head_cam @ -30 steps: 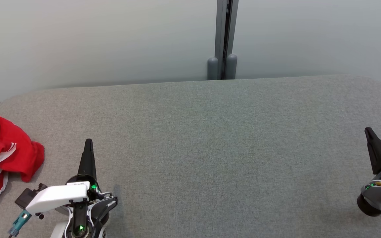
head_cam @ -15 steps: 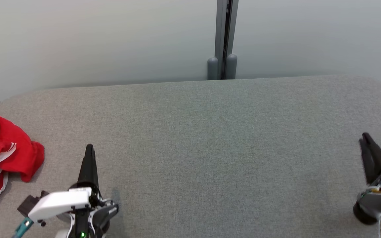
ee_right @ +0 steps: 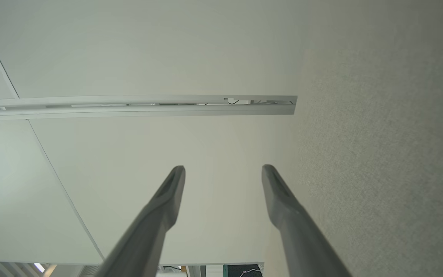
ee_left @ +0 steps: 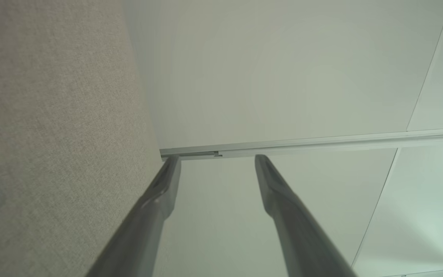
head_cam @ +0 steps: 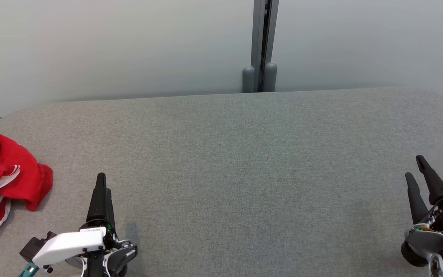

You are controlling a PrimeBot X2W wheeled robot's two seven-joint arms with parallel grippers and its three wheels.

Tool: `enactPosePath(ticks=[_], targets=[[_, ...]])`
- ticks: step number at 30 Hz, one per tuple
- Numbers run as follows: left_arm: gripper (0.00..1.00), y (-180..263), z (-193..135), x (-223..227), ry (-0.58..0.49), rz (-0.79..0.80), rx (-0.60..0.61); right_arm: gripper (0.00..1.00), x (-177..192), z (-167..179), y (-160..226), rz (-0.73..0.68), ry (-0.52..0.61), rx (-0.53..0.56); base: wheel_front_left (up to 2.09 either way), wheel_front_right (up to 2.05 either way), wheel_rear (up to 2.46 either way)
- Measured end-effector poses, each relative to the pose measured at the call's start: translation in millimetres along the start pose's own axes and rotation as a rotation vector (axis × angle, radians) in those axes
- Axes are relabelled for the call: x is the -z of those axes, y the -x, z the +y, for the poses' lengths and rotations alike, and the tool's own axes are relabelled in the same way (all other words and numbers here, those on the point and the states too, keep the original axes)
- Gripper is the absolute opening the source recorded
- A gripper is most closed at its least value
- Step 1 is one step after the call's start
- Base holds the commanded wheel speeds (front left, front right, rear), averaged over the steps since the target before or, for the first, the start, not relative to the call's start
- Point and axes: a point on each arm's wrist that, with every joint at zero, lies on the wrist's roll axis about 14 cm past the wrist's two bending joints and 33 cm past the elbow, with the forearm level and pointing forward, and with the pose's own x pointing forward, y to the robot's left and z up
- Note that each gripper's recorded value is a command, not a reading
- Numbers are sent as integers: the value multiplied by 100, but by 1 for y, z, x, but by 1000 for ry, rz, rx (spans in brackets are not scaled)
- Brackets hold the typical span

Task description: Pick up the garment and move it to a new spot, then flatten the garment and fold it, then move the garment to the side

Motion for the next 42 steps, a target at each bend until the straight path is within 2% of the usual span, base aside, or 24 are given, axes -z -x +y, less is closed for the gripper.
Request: enactPosePath(ticks=[11,18,22,35,42], targets=[[100,-2,-18,-10,-43,-36,61,100,3,17,-1,-33,15,-57,0,0,0],[100,-3,-33,-13,-120,-48,113,100,5,30,0,-57,42,-99,0,0,0],[100,-3,-37,-15,-170,-58,130,100,11,36,-2,-51,112,-110,0,0,0],[100,-2,-47,-20,-464,-84,177,100,23,38,-2,-47,433,-105,0,0,0],[100,-1,-48,-14,-676,-80,174,100,29,38,-2,-46,597,-107,0,0,0]])
